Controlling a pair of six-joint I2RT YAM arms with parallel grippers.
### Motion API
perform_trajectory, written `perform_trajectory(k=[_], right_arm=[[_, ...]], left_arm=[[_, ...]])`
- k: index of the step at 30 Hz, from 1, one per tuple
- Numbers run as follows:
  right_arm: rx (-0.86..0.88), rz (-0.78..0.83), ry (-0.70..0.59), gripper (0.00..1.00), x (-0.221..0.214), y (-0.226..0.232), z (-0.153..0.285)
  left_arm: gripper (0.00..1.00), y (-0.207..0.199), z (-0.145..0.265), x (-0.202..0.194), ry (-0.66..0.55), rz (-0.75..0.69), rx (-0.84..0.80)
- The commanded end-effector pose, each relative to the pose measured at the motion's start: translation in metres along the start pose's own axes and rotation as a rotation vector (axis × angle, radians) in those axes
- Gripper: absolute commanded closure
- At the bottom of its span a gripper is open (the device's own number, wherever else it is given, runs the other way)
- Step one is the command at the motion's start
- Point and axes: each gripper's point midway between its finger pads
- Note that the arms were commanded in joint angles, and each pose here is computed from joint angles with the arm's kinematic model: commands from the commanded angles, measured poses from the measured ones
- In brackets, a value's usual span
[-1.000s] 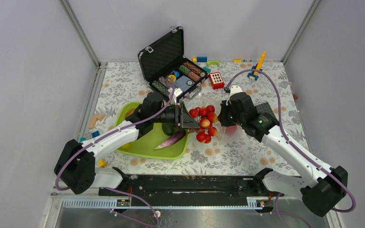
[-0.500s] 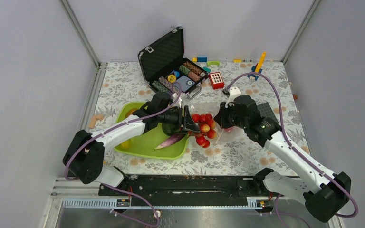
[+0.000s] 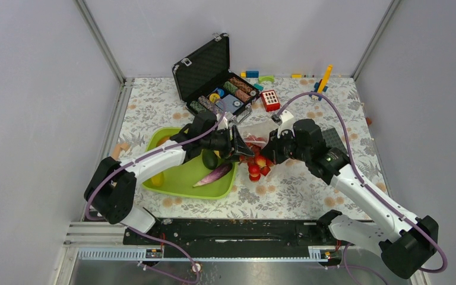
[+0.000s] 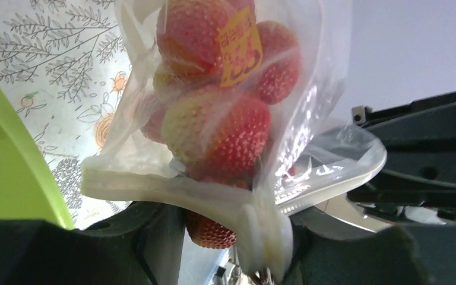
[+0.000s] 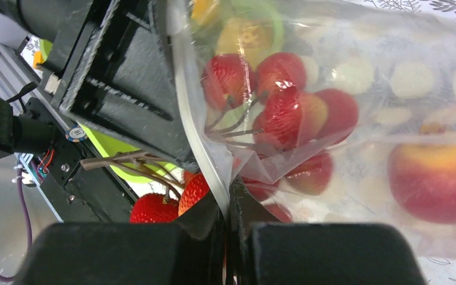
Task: Place the food in the zip-top bag and seal the zipper
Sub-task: Place the fake fruit in the zipper food storage bag.
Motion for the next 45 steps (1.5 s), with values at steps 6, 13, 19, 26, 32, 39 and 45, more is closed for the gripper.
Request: perform_trajectory(k=[6,13,19,26,32,39,45], right_arm=[[0.096,0.008,0.002,1.00,-0.005,0.020,-0.004],[0.070,-0.043,-0.012,1.00,-0.004,0.017,-0.004],[0.047,-0.064,-0.006,1.00,-0.007,0.013,-0.003],[-0.091,-0.118,-0.041,1.00,0.002,-0.006,0.000],[-0.167,-0.196,-0.075,1.00,0.008,-0.015,0.005],[-0.207,-0.267,-0.111,1.00,0.014,-0.019,0.012],[-0.198,-0.307,-0.147,1.00,0.023,-0.013,0.020]], left_arm=[[1.00,-0.053,-0.001,0.050,-0.228,0.090,-0.232],[1.00,-0.032,-0.004,0.066,-0.335,0.249,-0.189],[0.70,-0.028,-0.006,0.069,-0.337,0.207,-0.065],[0.31,-0.041,0.017,0.060,-0.373,0.030,0.011],[0.14,-0.063,0.049,0.041,-0.380,-0.179,0.049],[0.01,-0.061,0.083,0.011,-0.400,-0.408,0.132],[0.01,-0.020,0.119,0.006,-0.502,-0.397,0.314]])
Point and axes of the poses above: each gripper's point midway between its finger pads, its own z axis back along the fingers, its own y axis along the line the jaws close on, x = y × z, and after that the axes turned 4 degrees about -z, right-handed
